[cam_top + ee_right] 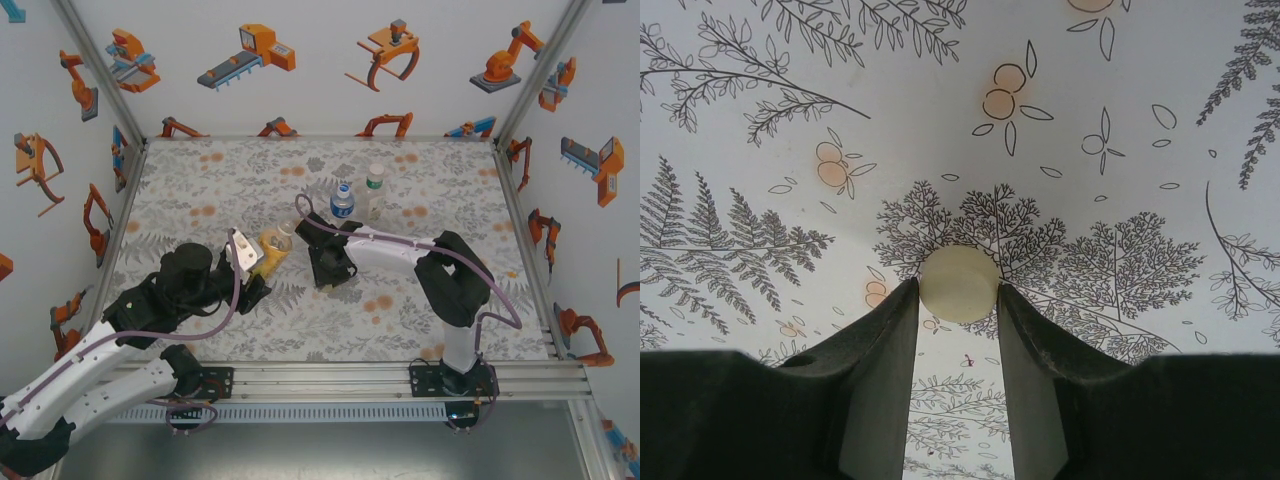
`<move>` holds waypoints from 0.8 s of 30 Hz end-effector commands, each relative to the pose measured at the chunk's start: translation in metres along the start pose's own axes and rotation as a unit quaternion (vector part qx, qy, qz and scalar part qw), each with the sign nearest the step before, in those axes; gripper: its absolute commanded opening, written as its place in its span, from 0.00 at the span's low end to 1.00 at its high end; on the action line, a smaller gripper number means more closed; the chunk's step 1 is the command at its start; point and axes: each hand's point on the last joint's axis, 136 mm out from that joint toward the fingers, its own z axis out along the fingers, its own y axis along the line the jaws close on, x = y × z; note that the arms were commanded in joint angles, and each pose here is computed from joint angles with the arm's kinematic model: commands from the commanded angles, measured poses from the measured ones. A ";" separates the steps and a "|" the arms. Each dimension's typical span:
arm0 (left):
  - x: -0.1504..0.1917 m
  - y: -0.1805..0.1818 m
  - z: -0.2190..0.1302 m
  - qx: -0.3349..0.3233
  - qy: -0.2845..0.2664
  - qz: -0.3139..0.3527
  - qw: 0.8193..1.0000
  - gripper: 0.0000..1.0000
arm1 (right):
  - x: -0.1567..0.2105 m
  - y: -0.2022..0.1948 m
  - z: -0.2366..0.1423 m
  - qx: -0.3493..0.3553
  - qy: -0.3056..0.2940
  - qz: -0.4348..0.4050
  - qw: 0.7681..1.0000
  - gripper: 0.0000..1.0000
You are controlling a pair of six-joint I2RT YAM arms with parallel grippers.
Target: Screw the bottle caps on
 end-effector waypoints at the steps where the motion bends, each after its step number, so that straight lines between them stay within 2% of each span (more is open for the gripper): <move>1: 0.001 0.002 0.000 -0.004 -0.001 -0.008 1.000 0.00 | 0.006 -0.005 0.006 0.006 0.014 0.003 1.000 0.37; 15: 0.002 0.002 -0.001 -0.004 0.000 -0.008 1.000 0.00 | 0.004 -0.008 0.011 0.021 0.010 -0.003 1.000 0.38; 20: 0.003 0.002 -0.001 -0.003 0.001 -0.005 1.000 0.00 | -0.001 -0.008 0.003 0.019 -0.004 -0.006 1.000 0.29; 24: 0.004 -0.003 0.001 0.010 0.003 0.012 1.000 0.00 | -0.007 -0.008 -0.022 0.007 -0.031 -0.015 0.999 0.25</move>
